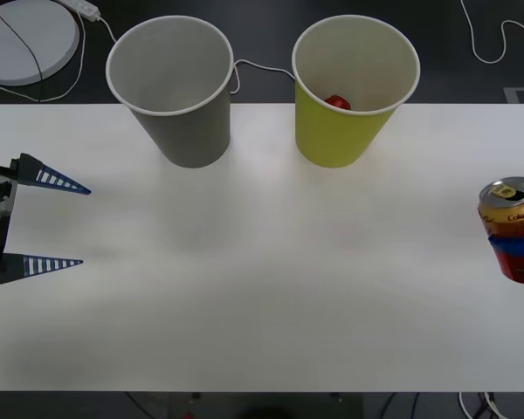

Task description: Put the can into the green bin and the plastic bottle into the gray bin

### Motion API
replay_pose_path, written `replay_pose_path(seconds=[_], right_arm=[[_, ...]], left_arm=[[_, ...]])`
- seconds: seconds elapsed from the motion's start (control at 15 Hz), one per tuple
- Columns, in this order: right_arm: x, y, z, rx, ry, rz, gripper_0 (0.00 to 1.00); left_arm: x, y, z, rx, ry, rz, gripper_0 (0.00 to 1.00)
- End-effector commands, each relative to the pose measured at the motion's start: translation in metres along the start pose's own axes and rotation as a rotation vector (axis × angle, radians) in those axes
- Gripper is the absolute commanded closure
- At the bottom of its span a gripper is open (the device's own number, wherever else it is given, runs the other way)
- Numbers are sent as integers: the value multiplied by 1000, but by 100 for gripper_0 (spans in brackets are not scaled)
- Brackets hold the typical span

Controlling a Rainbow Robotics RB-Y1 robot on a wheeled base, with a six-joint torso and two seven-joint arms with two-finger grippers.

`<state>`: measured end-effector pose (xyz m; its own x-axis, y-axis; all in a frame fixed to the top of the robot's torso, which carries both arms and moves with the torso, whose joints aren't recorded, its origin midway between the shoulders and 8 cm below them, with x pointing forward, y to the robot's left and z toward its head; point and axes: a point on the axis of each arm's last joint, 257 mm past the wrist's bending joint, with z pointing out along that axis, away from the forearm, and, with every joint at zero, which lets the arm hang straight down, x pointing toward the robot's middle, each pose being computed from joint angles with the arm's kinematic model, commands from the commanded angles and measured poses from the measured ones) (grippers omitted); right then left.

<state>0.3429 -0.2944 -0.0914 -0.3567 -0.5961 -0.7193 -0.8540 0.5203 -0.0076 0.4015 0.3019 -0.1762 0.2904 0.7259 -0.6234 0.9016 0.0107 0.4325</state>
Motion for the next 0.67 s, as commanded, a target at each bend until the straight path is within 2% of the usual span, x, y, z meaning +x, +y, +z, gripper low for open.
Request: replay_pose_path(seconds=[0.07,0.33,0.53,0.67], right_arm=[[-19,-13,-9,23,53,26,100],[-60,-32,-15,55,91,53,100],[-98,-47,-11,123,116,34,100],[-117,-56,-5,146,136,13,100]], left_arm=[[0,0,0,0,0,0,0],[0,0,0,0,0,0,0],[0,0,0,0,0,0,0],[0,0,0,0,0,0,0]])
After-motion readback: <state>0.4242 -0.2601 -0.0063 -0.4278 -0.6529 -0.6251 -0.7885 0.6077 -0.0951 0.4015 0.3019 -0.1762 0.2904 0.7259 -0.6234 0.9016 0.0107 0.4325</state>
